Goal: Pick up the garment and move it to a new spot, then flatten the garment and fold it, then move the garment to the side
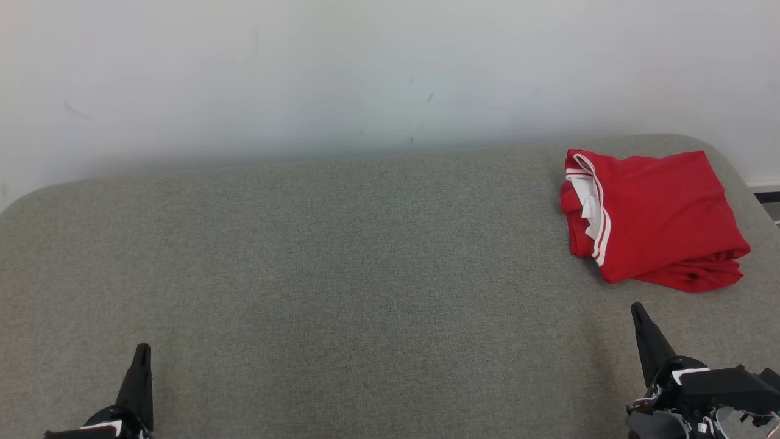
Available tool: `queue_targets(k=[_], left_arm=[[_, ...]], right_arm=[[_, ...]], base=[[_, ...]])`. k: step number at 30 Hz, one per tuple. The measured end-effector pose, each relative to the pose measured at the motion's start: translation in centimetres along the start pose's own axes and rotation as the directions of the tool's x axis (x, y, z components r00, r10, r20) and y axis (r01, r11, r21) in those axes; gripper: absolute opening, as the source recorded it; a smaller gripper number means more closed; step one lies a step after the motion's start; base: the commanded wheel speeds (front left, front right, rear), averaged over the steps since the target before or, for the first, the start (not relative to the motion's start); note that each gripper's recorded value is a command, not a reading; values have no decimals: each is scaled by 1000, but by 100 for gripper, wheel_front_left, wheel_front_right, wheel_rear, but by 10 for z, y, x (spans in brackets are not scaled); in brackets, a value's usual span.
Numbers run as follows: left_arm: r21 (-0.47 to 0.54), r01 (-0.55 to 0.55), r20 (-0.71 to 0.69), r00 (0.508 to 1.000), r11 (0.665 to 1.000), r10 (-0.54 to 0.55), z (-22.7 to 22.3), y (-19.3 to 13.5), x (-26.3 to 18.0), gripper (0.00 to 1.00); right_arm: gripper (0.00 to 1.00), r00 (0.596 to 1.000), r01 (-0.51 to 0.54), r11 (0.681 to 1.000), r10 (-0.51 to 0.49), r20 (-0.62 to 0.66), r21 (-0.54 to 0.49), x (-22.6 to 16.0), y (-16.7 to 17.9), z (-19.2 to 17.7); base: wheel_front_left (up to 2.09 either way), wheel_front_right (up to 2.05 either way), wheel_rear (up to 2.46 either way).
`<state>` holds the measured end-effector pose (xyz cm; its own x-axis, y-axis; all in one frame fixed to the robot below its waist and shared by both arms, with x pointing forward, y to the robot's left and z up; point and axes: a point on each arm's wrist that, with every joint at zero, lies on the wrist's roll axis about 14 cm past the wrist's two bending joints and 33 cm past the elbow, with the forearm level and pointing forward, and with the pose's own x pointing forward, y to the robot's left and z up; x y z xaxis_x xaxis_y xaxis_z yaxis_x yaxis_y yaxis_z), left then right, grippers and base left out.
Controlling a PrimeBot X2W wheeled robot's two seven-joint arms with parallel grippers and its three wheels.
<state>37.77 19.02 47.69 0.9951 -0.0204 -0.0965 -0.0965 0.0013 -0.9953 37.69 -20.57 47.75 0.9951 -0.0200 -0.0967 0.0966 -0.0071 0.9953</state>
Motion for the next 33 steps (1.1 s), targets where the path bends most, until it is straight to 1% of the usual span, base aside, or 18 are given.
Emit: queue_targets(k=[33], left_arm=[[0,0,0,1000,1000,0,0,0,0,0]], right_arm=[[0,1000,-1,1000,1,0,0,0,0,0]], base=[[0,0,0]])
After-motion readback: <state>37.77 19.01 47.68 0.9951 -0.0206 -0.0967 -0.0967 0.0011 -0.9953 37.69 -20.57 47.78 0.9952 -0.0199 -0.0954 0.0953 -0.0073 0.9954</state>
